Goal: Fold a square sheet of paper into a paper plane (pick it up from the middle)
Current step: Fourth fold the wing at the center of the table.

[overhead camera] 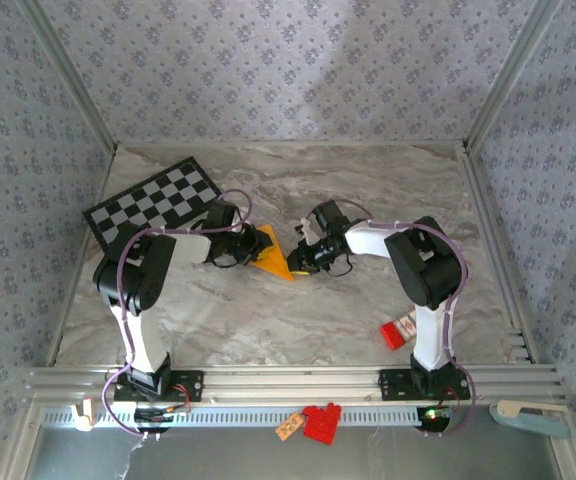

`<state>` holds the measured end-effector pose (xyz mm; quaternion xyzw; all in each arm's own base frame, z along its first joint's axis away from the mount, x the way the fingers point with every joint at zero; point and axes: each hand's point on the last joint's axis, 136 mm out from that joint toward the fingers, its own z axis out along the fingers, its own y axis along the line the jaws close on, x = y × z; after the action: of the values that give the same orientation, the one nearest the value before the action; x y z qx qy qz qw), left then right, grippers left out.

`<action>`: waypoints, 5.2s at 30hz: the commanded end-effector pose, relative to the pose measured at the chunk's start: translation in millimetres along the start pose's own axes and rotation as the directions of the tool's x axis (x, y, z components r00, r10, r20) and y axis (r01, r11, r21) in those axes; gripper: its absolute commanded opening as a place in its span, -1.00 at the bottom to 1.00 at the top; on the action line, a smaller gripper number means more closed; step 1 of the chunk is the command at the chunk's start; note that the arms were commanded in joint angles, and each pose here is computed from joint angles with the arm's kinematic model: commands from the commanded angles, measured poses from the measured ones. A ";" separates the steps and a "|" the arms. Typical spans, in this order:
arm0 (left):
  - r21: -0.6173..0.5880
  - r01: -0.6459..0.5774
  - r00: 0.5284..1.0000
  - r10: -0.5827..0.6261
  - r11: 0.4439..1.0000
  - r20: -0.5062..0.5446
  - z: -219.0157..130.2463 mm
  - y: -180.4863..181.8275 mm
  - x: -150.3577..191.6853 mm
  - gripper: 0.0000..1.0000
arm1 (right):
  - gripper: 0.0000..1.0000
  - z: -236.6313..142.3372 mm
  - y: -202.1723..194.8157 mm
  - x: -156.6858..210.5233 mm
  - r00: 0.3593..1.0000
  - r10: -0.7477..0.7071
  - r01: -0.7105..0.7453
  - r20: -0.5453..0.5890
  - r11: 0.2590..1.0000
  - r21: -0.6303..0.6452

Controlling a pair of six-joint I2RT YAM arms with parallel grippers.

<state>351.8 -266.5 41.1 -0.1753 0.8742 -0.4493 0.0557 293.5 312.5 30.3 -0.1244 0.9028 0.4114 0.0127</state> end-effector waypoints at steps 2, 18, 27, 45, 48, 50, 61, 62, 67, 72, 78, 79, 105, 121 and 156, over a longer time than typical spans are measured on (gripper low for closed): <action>-0.002 -0.011 1.000 0.011 1.000 -0.024 2.2 -1.3 2.8 -0.64 | -0.70 5.6 -5.2 15.6 0.999 0.011 -0.011 -0.054 1.000 0.003; -0.012 -0.009 1.000 0.009 1.000 -0.028 2.2 -1.2 2.6 -0.64 | -0.37 -18.0 -0.3 2.1 1.000 -0.012 0.011 0.021 0.997 0.073; -0.014 -0.009 1.000 0.009 1.000 -0.028 1.5 -1.6 2.7 -0.65 | -0.47 -29.7 34.8 -12.0 0.996 -0.068 0.069 0.052 0.998 -0.003; -0.015 -0.008 0.999 0.008 1.000 -0.033 2.7 -1.0 2.9 -0.65 | -0.63 11.4 22.0 3.2 0.998 -0.034 0.035 -0.051 0.999 0.004; -0.013 -0.008 0.999 0.008 1.000 -0.032 2.9 -1.2 2.2 -0.65 | -0.63 12.7 19.9 3.5 0.998 -0.032 0.032 -0.053 0.999 0.009; -0.015 -0.007 0.999 0.006 1.000 -0.034 3.5 -0.4 2.7 -0.65 | -0.63 14.1 17.2 5.4 0.998 -0.026 0.026 -0.058 1.000 0.013; -0.015 -0.003 0.999 0.002 1.000 -0.038 5.3 0.0 2.0 -0.64 | -0.62 18.9 9.0 9.6 0.997 -0.009 0.011 -0.075 1.000 0.027; -0.016 -0.004 0.999 0.003 1.000 -0.038 5.6 0.0 1.7 -0.64 | -0.62 18.9 8.8 9.6 0.997 -0.008 0.011 -0.075 1.000 0.029; -0.019 -0.002 0.999 0.001 1.000 -0.040 6.3 0.8 1.1 -0.64 | -0.62 20.4 4.9 11.5 0.997 -0.001 0.004 -0.081 0.999 0.039; -0.029 0.004 0.999 -0.005 1.000 -0.042 8.0 3.5 0.9 -0.64 | -0.63 20.7 1.5 12.8 0.996 0.003 0.002 -0.084 0.999 0.053; -0.039 0.009 0.999 -0.011 0.999 -0.046 10.1 6.0 1.0 -0.64 | -0.63 21.3 -0.8 13.8 0.996 0.005 0.000 -0.088 0.998 0.061; -0.043 0.012 0.999 -0.014 0.999 -0.048 10.5 7.4 1.4 -0.64 | -0.63 21.3 -1.7 14.5 0.996 0.007 -0.001 -0.090 0.998 0.065; -0.121 0.045 0.997 -0.052 0.992 -0.057 12.6 28.5 5.5 -0.69 | -0.64 -31.0 31.5 -16.8 0.995 -0.052 0.050 0.081 0.998 0.034; -0.155 0.068 0.995 -0.078 0.986 -0.060 12.5 36.9 7.9 -0.69 | -0.74 10.8 11.8 13.6 0.997 -0.008 0.013 -0.080 0.998 0.066; -0.323 0.122 0.988 -0.145 0.938 -0.049 7.7 68.9 11.2 -0.74 | -0.70 -26.6 18.2 43.1 0.997 -0.018 0.023 -0.069 0.997 0.071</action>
<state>346.2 -261.6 21.8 -0.1946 0.9037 -0.3815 -0.0006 241.4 295.5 28.7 -0.1369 0.9204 0.3636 -0.0432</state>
